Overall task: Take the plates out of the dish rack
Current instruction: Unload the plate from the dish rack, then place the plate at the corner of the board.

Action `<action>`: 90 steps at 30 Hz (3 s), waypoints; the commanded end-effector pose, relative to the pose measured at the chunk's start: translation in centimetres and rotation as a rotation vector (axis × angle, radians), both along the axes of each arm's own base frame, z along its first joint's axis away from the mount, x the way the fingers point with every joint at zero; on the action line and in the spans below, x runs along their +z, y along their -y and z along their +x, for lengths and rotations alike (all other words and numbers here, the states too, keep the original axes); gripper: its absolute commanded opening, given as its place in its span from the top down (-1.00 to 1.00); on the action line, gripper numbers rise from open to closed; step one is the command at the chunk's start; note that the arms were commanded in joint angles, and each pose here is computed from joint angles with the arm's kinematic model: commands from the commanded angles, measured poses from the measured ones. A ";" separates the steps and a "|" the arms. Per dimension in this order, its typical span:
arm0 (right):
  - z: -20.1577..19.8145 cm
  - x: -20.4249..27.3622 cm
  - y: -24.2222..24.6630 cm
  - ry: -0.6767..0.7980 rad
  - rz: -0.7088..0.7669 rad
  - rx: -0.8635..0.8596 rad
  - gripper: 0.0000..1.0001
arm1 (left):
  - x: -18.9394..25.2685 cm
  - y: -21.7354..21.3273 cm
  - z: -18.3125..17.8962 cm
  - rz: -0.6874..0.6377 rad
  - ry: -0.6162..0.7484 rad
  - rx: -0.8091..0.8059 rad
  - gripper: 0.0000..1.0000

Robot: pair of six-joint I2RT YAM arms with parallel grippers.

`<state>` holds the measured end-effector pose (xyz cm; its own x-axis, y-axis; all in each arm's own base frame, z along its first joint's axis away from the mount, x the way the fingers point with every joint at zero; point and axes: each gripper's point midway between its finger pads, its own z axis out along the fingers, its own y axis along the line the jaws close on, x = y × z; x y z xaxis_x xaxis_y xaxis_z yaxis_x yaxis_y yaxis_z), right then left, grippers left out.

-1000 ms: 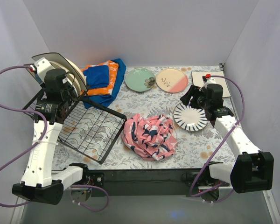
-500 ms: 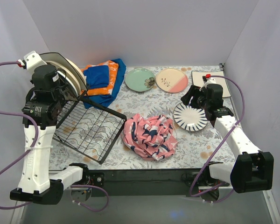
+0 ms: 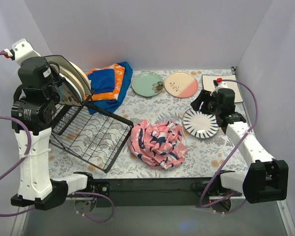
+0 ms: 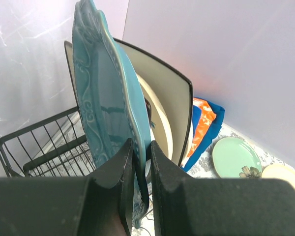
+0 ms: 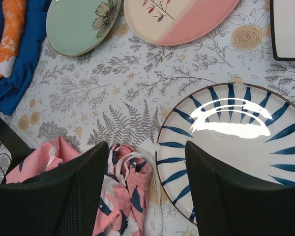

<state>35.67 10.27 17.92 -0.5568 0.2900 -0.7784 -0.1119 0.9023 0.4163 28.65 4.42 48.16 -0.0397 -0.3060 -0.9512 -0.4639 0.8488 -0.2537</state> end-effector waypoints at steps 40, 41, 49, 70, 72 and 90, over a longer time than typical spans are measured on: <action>1.4 1.0 0.6 0.029 -0.051 -0.024 -0.38 | 15.6 1.1 -3.6 0.020 0.472 -0.118 1.00; 1.4 0.9 0.6 0.025 -0.050 -0.025 -0.38 | 15.8 1.1 -3.8 0.019 0.481 -0.116 1.00; 1.6 0.5 0.6 0.016 -0.055 -0.024 -0.38 | 17.8 3.5 -3.6 0.022 0.562 -0.256 1.00; 1.5 0.3 0.7 0.010 -0.058 -0.025 -0.38 | 20.1 6.9 -5.4 0.029 0.681 -0.457 1.00; 1.5 0.2 0.7 0.009 -0.059 -0.026 -0.39 | 20.4 7.2 -5.8 0.013 0.693 -0.480 1.00; 0.8 2.4 -0.2 0.050 0.002 0.001 -0.38 | 14.1 12.8 -1.0 -0.054 0.596 -0.754 1.00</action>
